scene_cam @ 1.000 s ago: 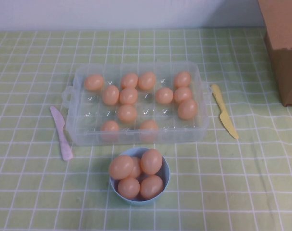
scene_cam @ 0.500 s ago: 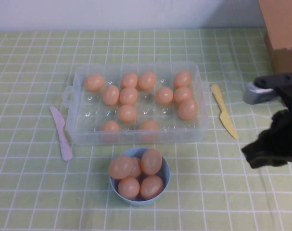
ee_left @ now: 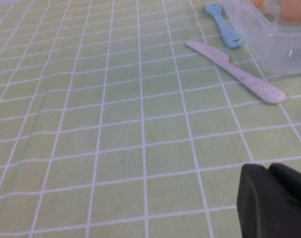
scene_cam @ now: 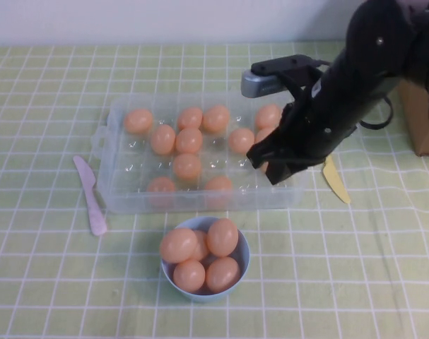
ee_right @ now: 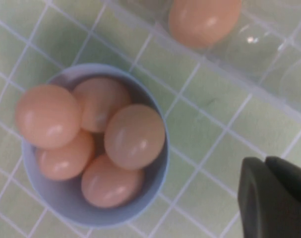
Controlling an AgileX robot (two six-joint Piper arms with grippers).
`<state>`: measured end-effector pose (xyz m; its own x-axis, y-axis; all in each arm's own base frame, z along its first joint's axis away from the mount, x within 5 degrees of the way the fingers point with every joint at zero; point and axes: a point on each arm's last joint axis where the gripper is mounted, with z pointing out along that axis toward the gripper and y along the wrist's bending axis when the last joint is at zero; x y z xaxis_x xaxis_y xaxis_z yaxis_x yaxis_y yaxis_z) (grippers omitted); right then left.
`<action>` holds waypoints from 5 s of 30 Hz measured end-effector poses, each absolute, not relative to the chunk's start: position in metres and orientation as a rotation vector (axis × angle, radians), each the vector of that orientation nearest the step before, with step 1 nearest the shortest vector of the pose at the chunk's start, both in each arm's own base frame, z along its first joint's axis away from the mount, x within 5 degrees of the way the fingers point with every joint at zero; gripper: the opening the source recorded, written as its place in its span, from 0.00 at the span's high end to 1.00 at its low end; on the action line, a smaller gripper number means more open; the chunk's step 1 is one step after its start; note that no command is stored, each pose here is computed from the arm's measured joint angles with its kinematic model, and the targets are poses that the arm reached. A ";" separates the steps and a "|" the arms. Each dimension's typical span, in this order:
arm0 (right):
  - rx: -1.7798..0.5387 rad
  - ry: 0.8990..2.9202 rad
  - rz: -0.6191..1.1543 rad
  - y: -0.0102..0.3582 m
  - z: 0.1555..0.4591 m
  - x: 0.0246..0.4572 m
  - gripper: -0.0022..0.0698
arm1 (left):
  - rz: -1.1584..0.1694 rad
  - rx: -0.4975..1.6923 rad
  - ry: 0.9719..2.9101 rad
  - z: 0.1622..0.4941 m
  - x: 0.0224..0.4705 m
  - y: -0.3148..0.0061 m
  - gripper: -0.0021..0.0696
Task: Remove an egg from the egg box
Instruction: Pick up the egg from the plastic box, then place the egg in the bowl
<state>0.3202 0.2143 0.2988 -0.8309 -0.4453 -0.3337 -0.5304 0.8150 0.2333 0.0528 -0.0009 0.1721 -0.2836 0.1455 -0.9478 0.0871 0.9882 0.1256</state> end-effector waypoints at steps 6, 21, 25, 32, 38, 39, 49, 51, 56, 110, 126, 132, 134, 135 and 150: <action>-0.983 2.636 0.435 0.237 0.287 0.357 0.99 | 0.057 0.169 1.861 0.172 0.053 -0.001 0.98; -1.829 1.938 0.267 0.232 0.272 0.409 0.86 | 0.057 0.169 1.861 0.172 0.053 -0.001 0.98; -1.813 1.894 0.216 0.226 0.265 0.423 0.52 | 0.057 0.169 1.861 0.172 0.053 -0.001 0.98; -1.817 1.748 0.173 0.233 0.250 0.437 0.11 | 0.057 0.169 1.861 0.172 0.053 -0.001 0.98; -1.849 1.667 0.189 0.238 0.243 0.440 0.10 | 0.057 0.169 1.861 0.172 0.053 -0.001 0.98; -1.850 1.666 0.186 0.238 0.241 0.441 0.11 | 0.057 0.169 1.861 0.172 0.053 -0.001 0.98; -1.860 1.686 0.172 0.241 0.215 0.450 0.11 | 0.057 0.169 1.861 0.172 0.053 -0.001 0.98; -1.850 1.684 0.158 0.241 0.213 0.451 0.11 | 0.057 0.169 1.861 0.172 0.053 -0.001 0.98; -1.837 1.682 0.138 0.241 0.209 0.455 0.11 | 0.057 0.169 1.861 0.172 0.053 -0.001 0.98; -1.830 1.702 0.150 0.242 0.201 0.456 0.44 | 0.059 0.170 1.861 0.172 0.053 -0.001 0.98; -1.357 2.128 0.455 0.249 0.331 0.371 0.44 | 0.059 0.170 1.861 0.172 0.053 -0.001 0.98; -1.286 2.299 0.565 0.255 0.333 0.309 0.44 | 0.059 0.170 1.861 0.172 0.053 -0.001 0.98; -1.272 2.354 0.592 0.255 0.331 0.288 0.44 | 0.059 0.170 1.861 0.172 0.053 -0.001 0.98; -1.265 2.378 0.602 0.254 0.329 0.278 0.44 | 0.059 0.170 1.861 0.172 0.053 -0.001 0.98; -1.026 2.705 0.623 0.272 0.300 0.238 0.44 | 0.059 0.170 1.861 0.172 0.053 -0.001 0.98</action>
